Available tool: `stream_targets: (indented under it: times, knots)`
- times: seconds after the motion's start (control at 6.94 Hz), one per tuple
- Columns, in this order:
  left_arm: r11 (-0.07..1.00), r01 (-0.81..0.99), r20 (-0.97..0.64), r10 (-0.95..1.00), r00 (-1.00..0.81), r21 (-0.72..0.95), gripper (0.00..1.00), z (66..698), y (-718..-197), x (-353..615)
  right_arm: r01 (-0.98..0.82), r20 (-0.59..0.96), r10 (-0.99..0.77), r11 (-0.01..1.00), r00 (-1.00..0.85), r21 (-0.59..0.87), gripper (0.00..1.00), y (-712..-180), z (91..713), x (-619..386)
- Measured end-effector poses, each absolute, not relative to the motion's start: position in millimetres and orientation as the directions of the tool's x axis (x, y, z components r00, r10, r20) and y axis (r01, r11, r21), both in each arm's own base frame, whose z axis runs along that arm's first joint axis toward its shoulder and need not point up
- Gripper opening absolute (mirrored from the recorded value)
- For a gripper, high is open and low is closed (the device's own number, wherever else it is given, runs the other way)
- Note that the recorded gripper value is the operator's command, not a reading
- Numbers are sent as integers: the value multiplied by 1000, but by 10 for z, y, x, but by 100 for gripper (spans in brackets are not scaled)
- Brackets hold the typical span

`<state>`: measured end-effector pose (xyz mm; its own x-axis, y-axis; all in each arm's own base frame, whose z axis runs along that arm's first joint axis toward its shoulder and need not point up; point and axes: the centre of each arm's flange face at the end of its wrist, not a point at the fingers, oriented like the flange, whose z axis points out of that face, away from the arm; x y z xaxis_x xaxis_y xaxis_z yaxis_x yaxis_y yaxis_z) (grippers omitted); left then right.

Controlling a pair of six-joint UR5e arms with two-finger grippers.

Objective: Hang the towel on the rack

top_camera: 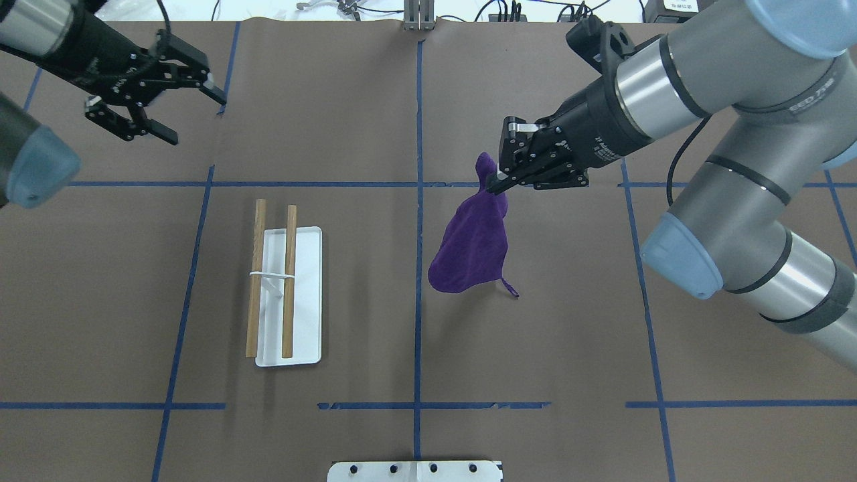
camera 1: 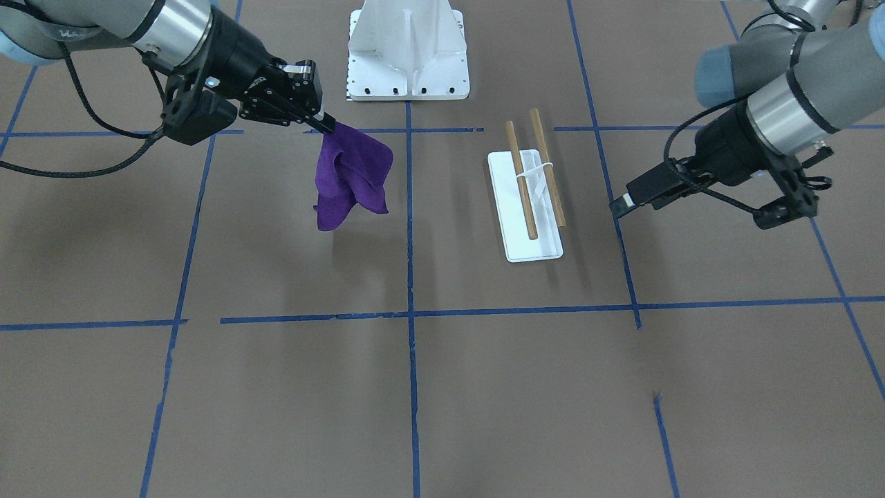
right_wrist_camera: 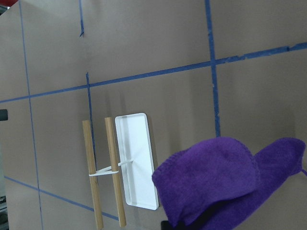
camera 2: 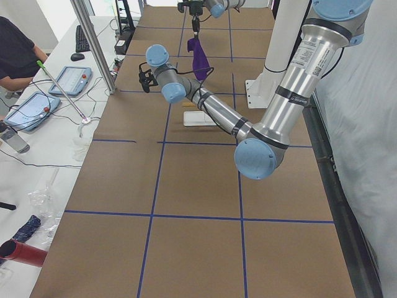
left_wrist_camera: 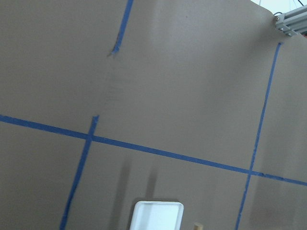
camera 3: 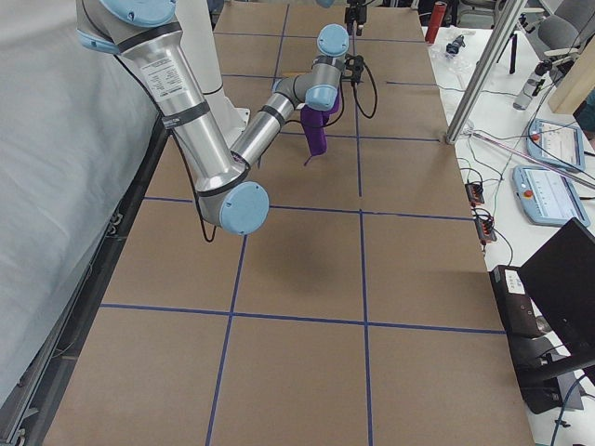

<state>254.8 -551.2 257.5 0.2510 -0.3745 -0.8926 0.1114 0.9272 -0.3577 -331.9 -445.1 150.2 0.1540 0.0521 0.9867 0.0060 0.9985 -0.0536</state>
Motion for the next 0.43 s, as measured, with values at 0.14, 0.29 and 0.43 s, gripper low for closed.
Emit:
stream_targets:
  times: [0.14,0.29,0.43]
  knots:
    - [913,70,-879,-406,249,-402,100,2364,-5382,2882,22,988,-35,999,151,32,0,-4389,1450,-3442]
    - [899,35,-868,-432,247,-437,100,2202,-5263,3155,26,983,-111,994,149,108,0,-4344,1411,-3542]
    - [883,7,-857,-457,239,-469,100,2056,-5192,3400,22,976,-156,988,149,155,0,-4302,1376,-3636]
